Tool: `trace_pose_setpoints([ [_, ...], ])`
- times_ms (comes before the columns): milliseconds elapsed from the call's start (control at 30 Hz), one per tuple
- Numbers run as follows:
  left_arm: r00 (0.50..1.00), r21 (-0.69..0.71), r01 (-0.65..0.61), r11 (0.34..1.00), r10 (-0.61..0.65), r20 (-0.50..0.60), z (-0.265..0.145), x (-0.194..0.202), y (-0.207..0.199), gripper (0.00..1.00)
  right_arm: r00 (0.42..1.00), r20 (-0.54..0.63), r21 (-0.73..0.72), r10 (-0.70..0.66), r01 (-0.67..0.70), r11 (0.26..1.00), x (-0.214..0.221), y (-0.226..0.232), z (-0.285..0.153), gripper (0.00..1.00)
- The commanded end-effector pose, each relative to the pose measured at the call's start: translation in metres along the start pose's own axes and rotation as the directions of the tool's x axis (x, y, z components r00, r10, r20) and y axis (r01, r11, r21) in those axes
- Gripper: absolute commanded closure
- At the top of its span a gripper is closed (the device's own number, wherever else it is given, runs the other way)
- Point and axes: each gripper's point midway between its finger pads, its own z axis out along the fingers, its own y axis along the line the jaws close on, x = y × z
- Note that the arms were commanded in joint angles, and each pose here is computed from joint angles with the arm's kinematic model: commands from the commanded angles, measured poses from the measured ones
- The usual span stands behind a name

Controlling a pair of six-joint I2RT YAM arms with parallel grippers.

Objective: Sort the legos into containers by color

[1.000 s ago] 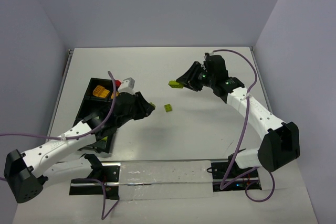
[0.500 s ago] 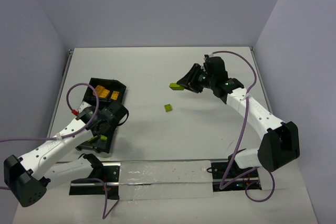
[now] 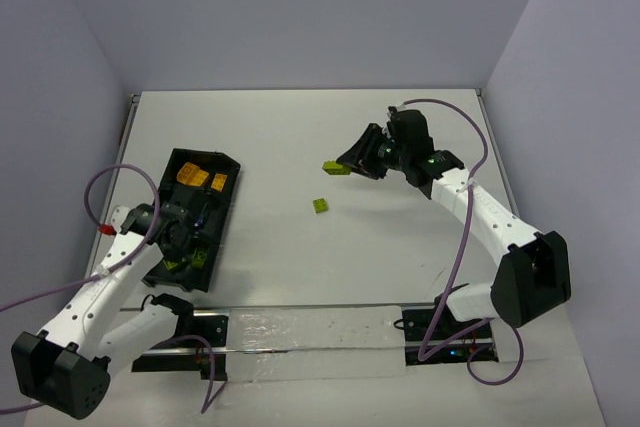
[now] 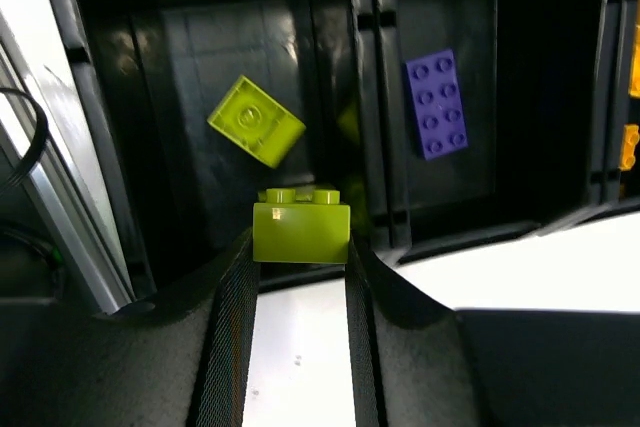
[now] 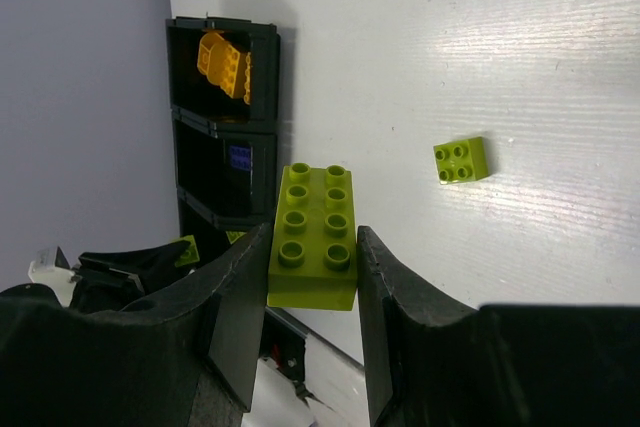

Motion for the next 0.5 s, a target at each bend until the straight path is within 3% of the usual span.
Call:
trace_pose_setpoints([
  [0, 0.999, 0.008, -0.038, 0.999, 0.038, -0.003, 0.008, 0.001, -0.009, 0.43, 0.999, 0.030, -0.039, -0.027, 0.028, 0.999, -0.007, 0.010, -0.010, 1.00],
  [67, 0.998, 0.018, -0.057, 0.998, 0.058, -0.017, 0.009, 0.005, -0.012, 0.19, 0.999, 0.027, -0.038, -0.028, 0.029, 0.999, -0.006, 0.009, -0.009, 1.00],
  [100, 0.996, 0.028, -0.081, 0.996, 0.081, -0.020, 0.009, 0.005, -0.015, 0.15, 0.999, 0.024, -0.037, -0.031, 0.032, 0.999, -0.005, 0.009, -0.009, 1.00],
  [267, 0.985, 0.124, -0.160, 0.979, 0.167, -0.048, 0.000, 0.010, -0.042, 0.11, 0.999, 0.010, -0.024, -0.040, 0.041, 0.999, -0.001, 0.004, -0.008, 1.00],
  [467, 0.969, 0.205, -0.227, 0.952, 0.242, -0.052, -0.013, 0.012, -0.069, 0.14, 0.998, 0.002, -0.001, -0.060, 0.060, 0.998, 0.003, -0.004, -0.009, 1.00],
])
